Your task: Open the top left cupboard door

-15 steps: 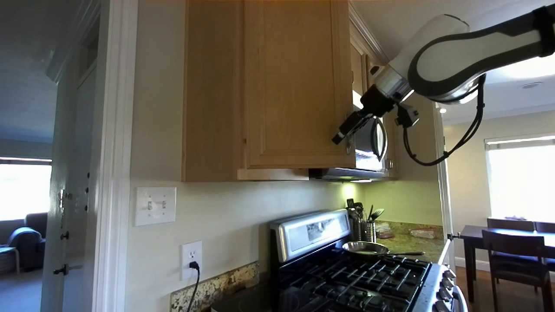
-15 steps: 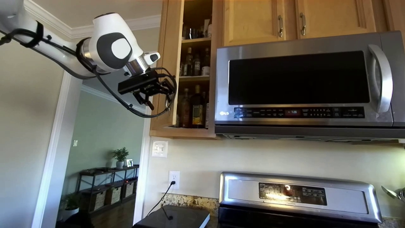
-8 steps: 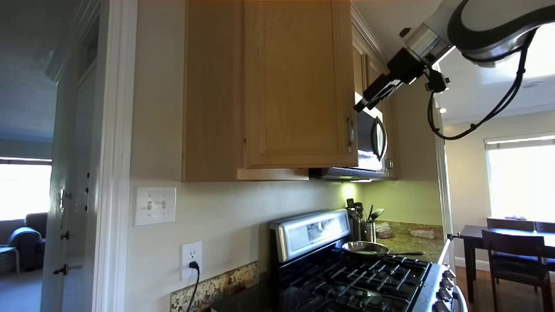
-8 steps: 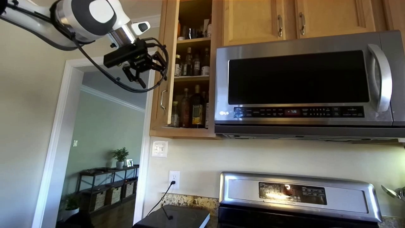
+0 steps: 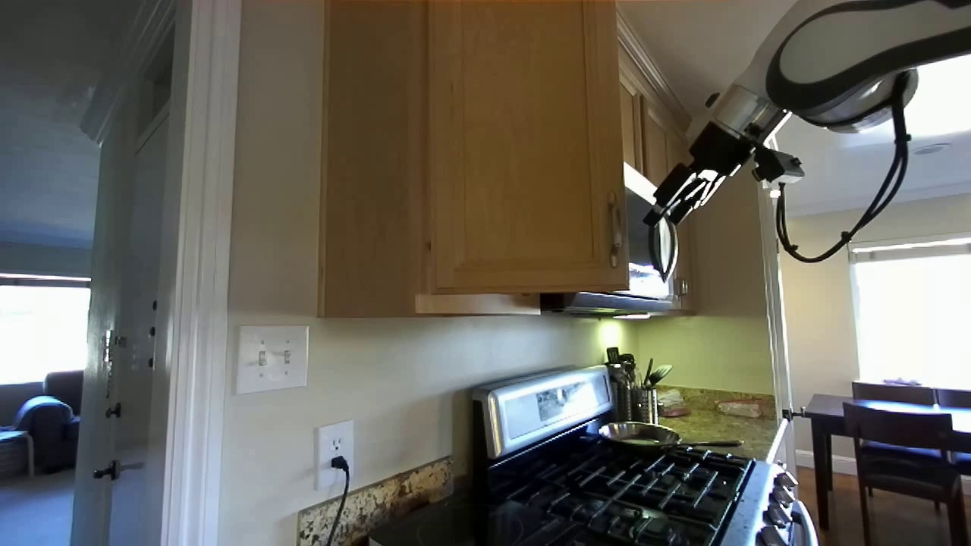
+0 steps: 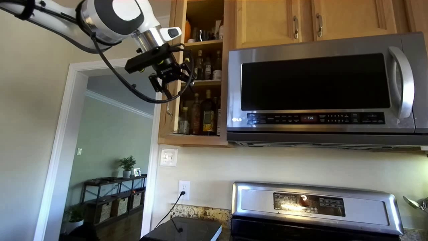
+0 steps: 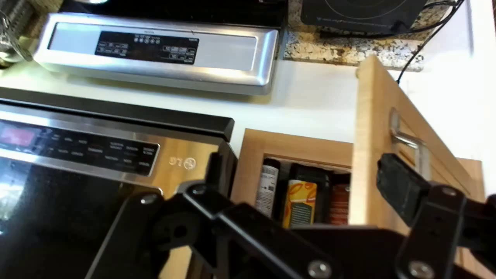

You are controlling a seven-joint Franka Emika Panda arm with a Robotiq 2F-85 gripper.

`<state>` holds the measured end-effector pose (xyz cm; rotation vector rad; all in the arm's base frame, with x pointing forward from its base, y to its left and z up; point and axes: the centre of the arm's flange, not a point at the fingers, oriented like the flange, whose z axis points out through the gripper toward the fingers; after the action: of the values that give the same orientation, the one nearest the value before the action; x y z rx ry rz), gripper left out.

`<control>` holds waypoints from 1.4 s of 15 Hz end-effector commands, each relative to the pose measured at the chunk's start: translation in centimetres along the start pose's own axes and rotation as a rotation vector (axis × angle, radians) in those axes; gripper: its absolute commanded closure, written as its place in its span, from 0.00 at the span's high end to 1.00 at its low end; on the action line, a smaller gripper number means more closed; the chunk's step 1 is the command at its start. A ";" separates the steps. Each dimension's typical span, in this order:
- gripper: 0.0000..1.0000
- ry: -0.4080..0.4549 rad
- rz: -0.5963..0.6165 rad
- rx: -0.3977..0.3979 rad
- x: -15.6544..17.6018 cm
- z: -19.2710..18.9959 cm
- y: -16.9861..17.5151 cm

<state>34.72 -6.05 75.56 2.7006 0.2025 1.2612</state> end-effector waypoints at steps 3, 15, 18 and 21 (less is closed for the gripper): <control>1.00 -0.084 0.159 -0.046 2.1 5.1 4.6; 1.00 -0.116 0.160 0.171 6.0 8.6 0.6; 1.00 -0.137 0.097 0.240 6.3 9.2 -2.8; 1.00 -0.165 0.015 0.325 6.3 9.7 -6.5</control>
<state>45.54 -1.57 73.24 3.0173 0.2437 1.1340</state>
